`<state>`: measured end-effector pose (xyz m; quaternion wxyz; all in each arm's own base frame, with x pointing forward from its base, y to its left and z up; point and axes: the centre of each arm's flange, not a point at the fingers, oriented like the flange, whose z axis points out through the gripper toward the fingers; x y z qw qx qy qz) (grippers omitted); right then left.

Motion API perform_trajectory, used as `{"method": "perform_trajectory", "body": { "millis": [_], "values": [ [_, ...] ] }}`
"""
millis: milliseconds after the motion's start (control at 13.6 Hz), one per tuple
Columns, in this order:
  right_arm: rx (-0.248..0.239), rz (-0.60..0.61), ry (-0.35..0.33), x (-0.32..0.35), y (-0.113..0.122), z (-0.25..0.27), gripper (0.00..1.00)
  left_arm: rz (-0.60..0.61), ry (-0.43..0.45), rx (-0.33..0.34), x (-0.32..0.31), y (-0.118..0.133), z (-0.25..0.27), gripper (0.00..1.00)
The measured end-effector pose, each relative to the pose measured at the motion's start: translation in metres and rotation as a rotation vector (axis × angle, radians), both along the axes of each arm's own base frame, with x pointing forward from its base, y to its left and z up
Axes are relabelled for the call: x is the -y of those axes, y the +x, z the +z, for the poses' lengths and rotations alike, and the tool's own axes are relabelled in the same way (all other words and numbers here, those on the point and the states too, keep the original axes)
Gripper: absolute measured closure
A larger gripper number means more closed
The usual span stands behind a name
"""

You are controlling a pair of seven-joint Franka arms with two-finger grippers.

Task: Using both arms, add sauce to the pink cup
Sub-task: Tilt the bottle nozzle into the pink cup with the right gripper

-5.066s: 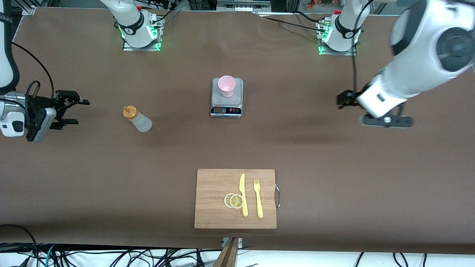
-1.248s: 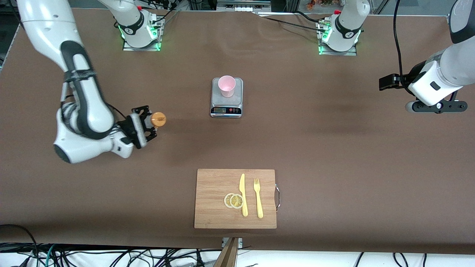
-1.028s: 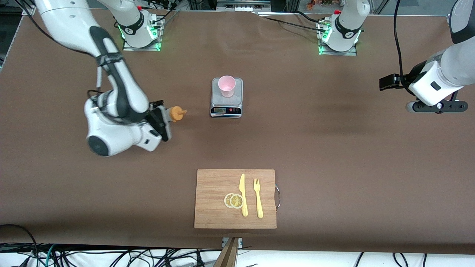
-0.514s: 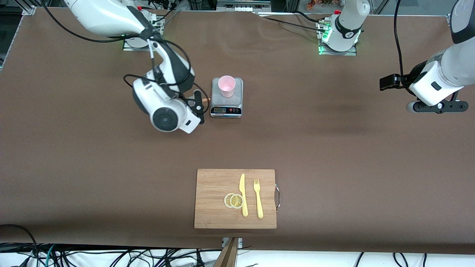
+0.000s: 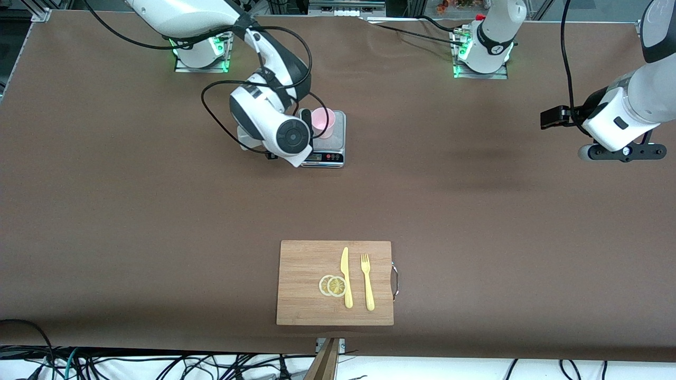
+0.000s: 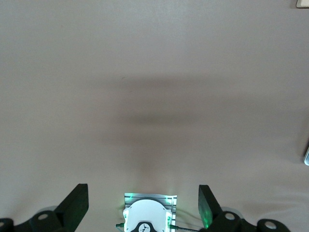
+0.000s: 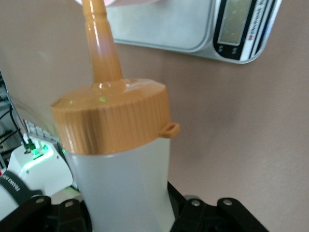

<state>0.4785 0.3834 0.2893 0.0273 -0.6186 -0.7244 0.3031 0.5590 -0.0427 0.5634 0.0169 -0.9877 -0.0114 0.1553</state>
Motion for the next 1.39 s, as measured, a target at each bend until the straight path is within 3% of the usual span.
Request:
{"method": "perform_trajectory", "body": {
  "millis": [661, 1395],
  "values": [
    [0.085, 0.081, -0.120, -0.039, -0.040, 0.004, 0.64, 0.000, 0.000, 0.000, 0.000, 0.000, 0.000, 0.00],
    [0.165, 0.132, -0.179, -0.053, -0.052, 0.001, 0.64, 0.001, 0.000, 0.000, -0.001, 0.000, 0.000, 0.00]
  ]
}}
